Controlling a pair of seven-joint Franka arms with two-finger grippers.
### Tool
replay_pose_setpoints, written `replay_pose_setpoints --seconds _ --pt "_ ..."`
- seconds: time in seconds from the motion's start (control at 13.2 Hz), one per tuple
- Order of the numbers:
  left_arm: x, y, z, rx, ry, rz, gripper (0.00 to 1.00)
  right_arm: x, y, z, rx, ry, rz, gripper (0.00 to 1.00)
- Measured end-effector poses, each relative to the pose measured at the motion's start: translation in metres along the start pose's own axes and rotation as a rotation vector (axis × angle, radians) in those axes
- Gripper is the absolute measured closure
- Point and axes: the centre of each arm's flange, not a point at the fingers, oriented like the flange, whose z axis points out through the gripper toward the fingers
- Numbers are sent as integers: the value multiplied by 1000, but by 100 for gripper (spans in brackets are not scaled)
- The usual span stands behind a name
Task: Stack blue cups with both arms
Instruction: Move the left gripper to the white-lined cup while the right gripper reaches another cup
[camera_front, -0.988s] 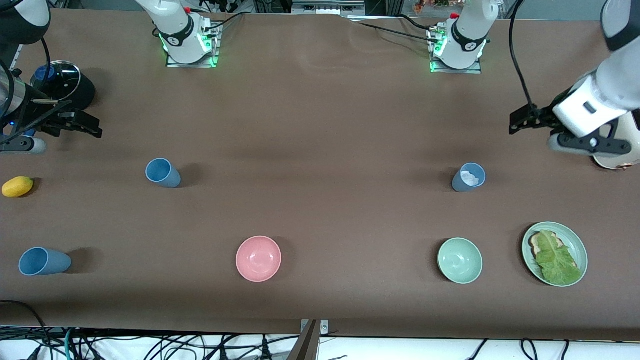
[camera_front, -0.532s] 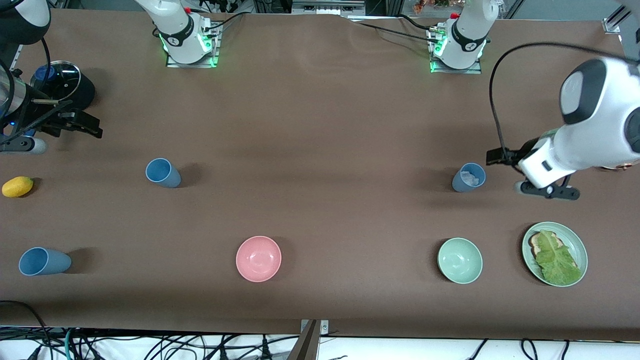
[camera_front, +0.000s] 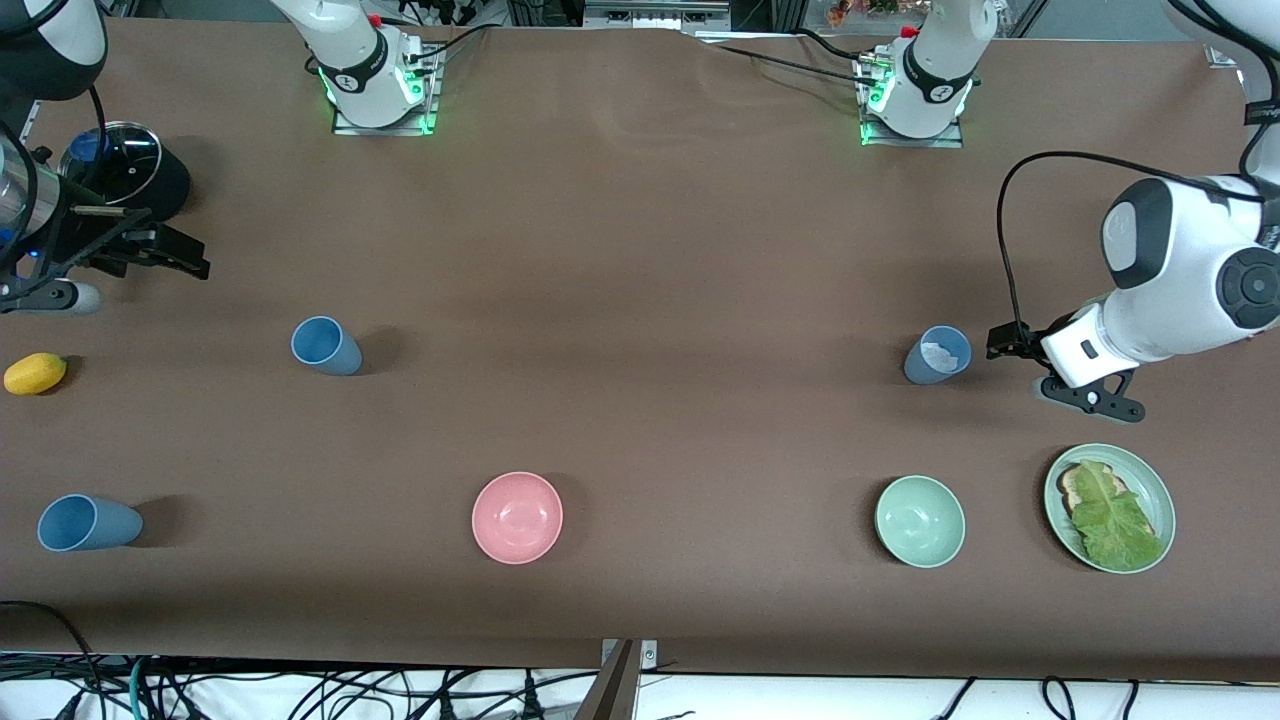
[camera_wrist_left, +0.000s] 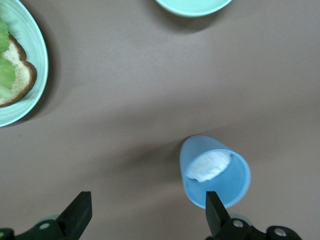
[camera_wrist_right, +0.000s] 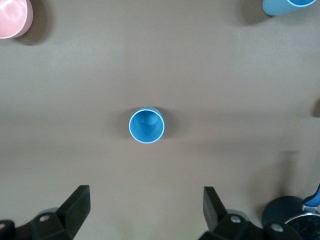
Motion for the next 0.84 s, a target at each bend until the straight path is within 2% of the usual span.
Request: replay_pose_setpoints --seconds 0.15,0.3,0.53,0.61,0.84 --pt "-9 16 35 13 57 19 2 4 -1 12 1 -30 -16 0" --pt "-22 29 62 8 52 27 3 8 0 36 2 -105 -38 0" --pt "-27 32 68 5 44 20 3 23 5 77 -11 -177 -40 0" --pt "-28 32 69 5 42 19 7 29 7 91 -19 -184 -42 0" --pt "-32 34 77 -1 25 21 41 39 6 135 -24 -162 -49 0"
